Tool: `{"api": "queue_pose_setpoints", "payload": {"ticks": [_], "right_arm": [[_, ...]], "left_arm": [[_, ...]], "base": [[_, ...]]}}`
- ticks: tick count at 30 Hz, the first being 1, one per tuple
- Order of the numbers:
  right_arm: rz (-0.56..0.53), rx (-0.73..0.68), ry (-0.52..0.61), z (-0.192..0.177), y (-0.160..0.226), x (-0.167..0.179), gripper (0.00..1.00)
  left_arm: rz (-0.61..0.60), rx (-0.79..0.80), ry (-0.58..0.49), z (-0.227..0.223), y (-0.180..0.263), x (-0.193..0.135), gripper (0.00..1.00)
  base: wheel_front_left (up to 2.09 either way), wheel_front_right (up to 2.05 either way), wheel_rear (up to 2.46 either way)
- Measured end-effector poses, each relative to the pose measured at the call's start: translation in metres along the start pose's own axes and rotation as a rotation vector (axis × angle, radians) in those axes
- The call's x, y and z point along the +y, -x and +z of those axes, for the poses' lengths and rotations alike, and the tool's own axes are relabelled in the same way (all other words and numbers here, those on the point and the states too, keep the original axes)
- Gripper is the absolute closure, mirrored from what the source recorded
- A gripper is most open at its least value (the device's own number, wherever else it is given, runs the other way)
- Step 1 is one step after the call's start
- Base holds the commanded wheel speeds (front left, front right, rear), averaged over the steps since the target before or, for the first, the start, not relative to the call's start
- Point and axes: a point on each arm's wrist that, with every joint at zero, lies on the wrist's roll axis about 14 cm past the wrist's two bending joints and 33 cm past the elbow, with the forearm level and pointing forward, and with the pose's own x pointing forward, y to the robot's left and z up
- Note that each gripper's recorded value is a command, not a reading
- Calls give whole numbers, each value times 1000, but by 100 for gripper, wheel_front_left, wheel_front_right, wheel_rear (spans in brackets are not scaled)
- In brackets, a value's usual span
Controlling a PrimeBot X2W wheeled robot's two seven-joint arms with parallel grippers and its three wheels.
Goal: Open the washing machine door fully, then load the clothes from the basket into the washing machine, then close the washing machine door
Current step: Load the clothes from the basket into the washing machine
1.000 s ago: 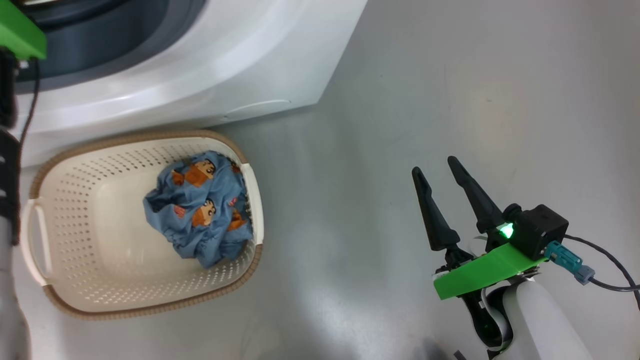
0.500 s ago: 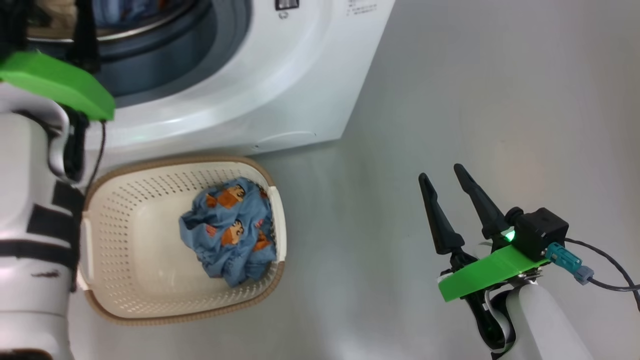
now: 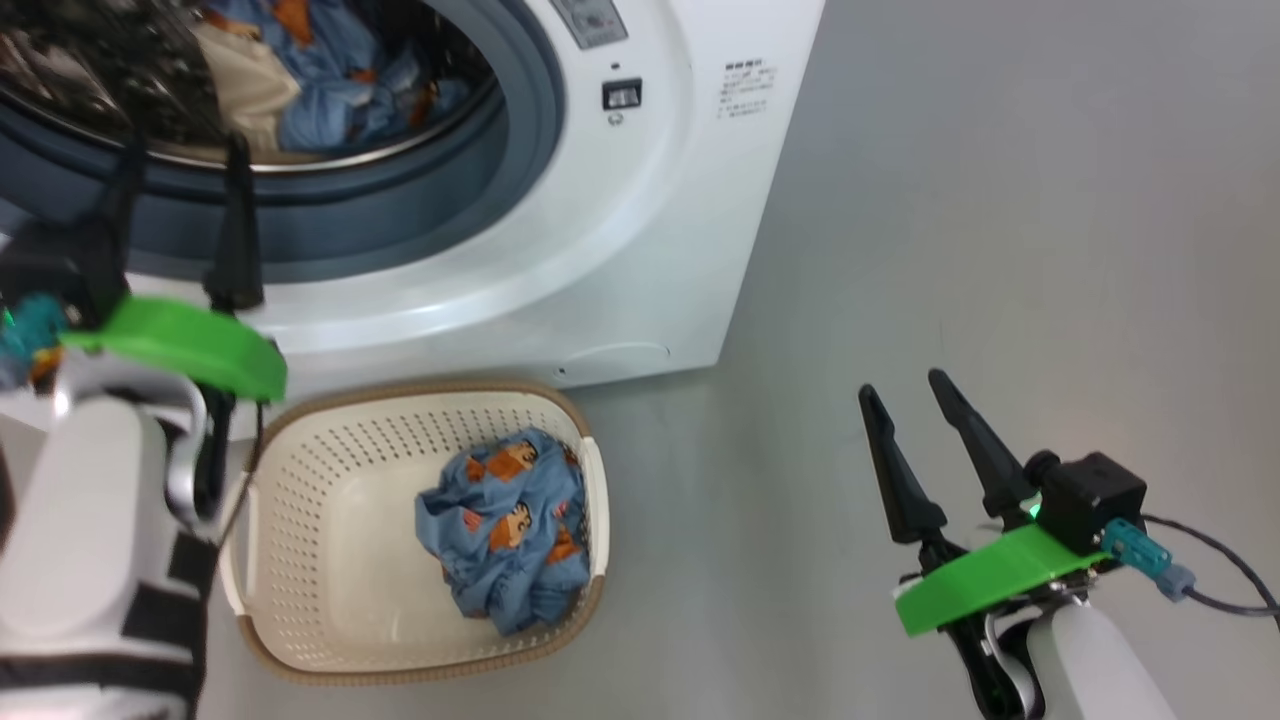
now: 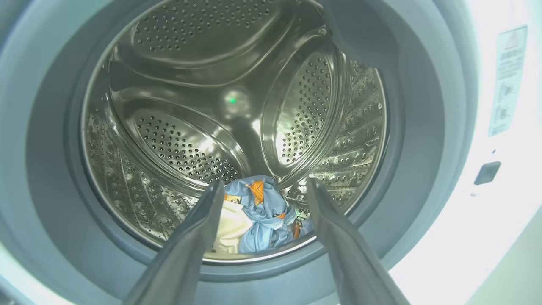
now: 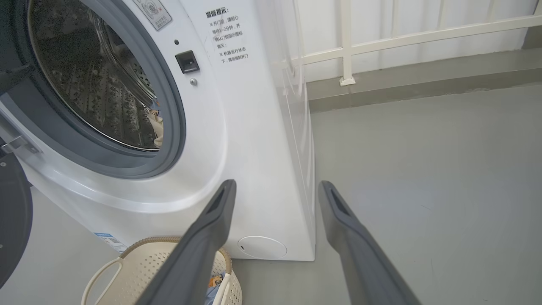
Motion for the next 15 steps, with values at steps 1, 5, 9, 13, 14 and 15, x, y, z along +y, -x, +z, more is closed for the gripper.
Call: {"api": "queue_pose_setpoints", "payload": {"ticks": [1,5,9,13,14,15], "right_arm": [[-2,-2,0,1,3,0,0],[5,-10,8,6,12,5,0],[16,-23,26,12,21,10,0],[32,-40,30,19,28,17,0],[37,-47,32,22,29,19,0],[40,-53,33,25,30,20,0]], "left_arm": [[-1,-5,-9,2,6,-1,0],[17,-28,-23,13,30,1,0],[38,-48,-29,23,53,3,0],[64,-76,-31,35,77,8,0],[71,-78,-35,36,84,10,0],[76,-75,-40,35,91,11,0]], "base": [[0,0,0],[0,0,0],[0,0,0],[0,0,0],[0,0,0],[0,0,0]]}}
